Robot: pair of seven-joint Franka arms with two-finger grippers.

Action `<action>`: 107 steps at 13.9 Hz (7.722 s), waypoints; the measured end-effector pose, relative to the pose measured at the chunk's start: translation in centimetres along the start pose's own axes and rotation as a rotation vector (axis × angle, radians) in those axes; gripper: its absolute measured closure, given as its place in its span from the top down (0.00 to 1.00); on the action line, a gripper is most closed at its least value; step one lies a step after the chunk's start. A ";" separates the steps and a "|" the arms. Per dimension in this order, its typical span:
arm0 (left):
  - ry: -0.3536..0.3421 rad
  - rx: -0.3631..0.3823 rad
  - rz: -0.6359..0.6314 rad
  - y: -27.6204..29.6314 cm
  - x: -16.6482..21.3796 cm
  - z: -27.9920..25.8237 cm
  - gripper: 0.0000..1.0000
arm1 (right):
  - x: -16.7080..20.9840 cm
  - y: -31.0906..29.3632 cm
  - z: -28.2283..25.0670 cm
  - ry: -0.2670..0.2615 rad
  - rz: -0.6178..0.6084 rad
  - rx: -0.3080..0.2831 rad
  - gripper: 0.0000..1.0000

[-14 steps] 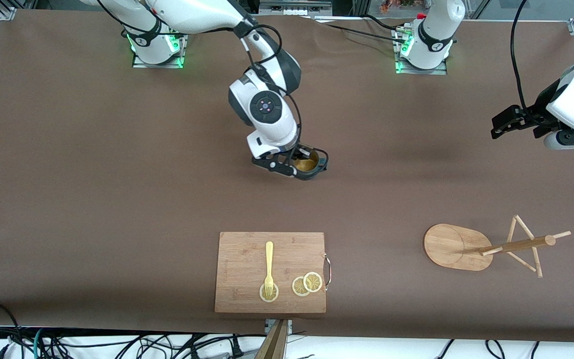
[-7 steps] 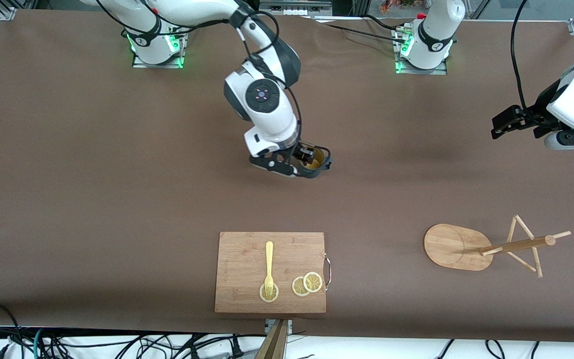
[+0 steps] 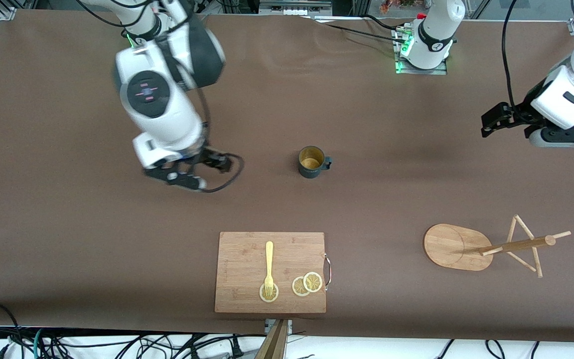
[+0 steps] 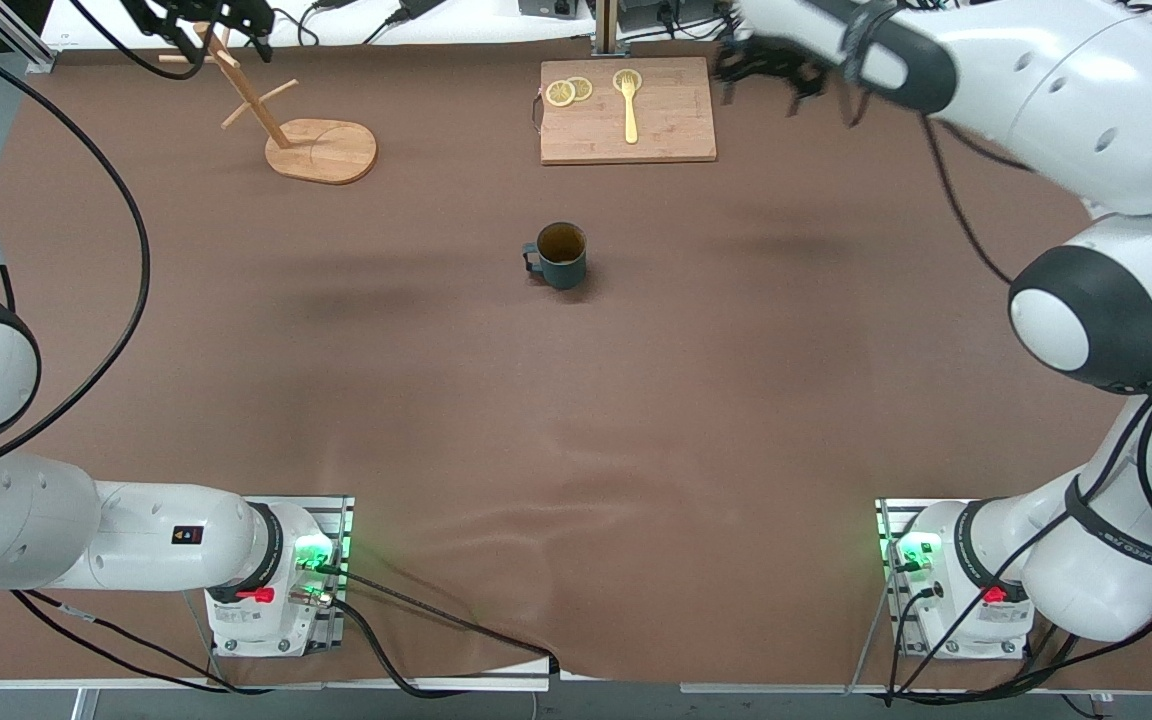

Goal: Pass cup and hang on rack
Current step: 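Carry the teal mug to mid-table with the right gripper and release it, then withdraw the right gripper while the left gripper approaches the mug handle, then close the left gripper on the teal mug's handle, then lift the teal mug with the left gripper and carry it toward the rack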

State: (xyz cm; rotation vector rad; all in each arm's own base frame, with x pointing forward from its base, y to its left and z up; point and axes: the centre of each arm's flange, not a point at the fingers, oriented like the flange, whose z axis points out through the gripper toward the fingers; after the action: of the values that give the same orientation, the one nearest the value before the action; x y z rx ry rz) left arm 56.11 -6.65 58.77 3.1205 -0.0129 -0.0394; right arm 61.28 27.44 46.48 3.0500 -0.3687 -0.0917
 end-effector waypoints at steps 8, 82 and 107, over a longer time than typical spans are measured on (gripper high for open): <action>-0.111 -0.075 0.167 11.2 0.0 10.0 1.00 | 7.9 24.7 -5.0 -0.036 -0.167 -0.046 1.00; 0.905 -1.022 1.257 14.5 -4.4 50.0 0.21 | 0.4 30.5 -8.3 -0.055 -0.265 0.042 1.00; 0.520 -1.489 0.258 -20.6 -9.4 33.1 0.21 | 1.0 30.0 -8.8 0.008 -0.270 0.047 1.00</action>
State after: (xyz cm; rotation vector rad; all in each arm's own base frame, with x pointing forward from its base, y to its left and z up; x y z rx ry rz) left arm 45.99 13.30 25.54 1.5564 -0.2425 0.5010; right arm 55.82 -1.31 57.45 3.1263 0.0435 -0.0850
